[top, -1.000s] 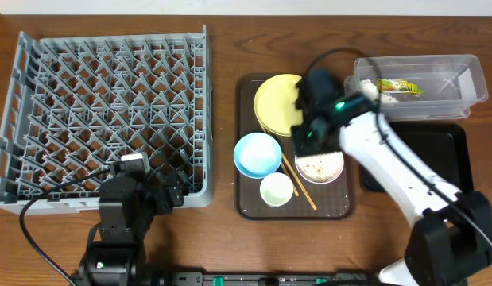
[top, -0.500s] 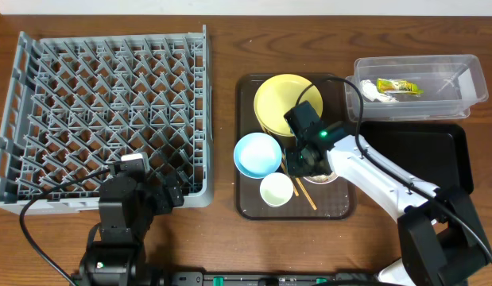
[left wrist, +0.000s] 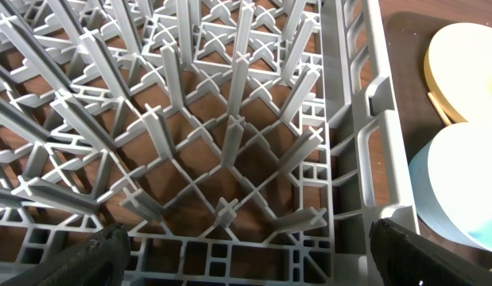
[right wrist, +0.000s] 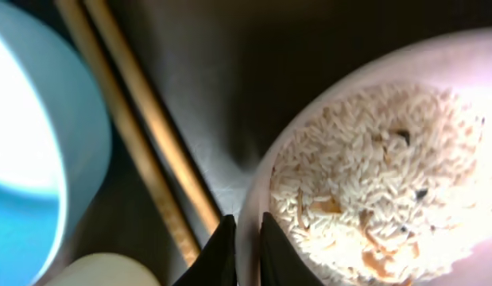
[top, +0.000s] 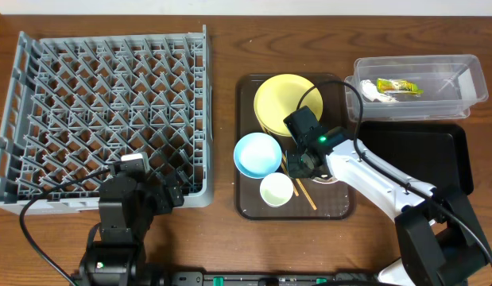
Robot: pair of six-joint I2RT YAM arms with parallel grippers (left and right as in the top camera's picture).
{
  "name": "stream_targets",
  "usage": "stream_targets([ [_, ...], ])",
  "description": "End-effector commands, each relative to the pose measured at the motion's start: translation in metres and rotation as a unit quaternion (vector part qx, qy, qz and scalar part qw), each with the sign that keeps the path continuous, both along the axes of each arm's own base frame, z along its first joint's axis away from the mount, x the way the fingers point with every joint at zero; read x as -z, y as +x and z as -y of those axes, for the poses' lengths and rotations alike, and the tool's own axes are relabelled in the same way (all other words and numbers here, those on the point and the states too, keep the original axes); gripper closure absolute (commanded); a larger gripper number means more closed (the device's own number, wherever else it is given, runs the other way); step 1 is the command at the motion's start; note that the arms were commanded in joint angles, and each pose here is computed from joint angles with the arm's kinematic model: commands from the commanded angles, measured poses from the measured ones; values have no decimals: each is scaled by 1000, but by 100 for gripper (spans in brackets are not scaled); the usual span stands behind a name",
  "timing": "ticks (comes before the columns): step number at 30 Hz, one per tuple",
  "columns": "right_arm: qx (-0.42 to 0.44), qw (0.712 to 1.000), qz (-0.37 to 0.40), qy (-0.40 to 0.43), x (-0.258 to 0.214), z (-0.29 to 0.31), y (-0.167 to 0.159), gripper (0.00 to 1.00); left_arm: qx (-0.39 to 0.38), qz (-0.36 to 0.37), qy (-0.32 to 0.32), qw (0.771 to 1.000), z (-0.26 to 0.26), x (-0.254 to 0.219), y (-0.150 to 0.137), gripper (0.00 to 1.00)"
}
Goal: Sort waste into correct bins and load items into the dishwasher rack
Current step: 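Move the right gripper to the pink rice bowl and grip its rim, then lift the pink bowl over the black tray and tilt it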
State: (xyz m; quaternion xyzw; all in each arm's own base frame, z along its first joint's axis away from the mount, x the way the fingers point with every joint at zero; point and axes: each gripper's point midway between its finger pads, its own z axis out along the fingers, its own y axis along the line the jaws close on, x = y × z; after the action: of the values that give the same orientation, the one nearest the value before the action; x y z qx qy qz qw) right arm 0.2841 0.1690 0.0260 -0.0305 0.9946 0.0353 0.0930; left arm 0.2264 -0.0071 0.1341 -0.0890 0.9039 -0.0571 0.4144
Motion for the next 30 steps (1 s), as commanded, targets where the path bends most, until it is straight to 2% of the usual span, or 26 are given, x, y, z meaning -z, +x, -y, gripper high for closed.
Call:
stream_targets([
  [1,2,1000,13,-28,1,6,2,92,2,12,3,1000,-1,-9,3,2],
  [7,3,999,15,-34,2,9,2,99,2,12,3,1000,-1,-9,3,2],
  [17,2,999,27,-28,-6,4,8,99,2,12,3,1000,-1,-9,3,2],
  [25,33,993,107,39,-81,2,44,99,2,12,3,1000,-1,-9,3,2],
  [30,73,984,129,101,-117,26,52,99,2,12,3,1000,-1,-9,3,2],
])
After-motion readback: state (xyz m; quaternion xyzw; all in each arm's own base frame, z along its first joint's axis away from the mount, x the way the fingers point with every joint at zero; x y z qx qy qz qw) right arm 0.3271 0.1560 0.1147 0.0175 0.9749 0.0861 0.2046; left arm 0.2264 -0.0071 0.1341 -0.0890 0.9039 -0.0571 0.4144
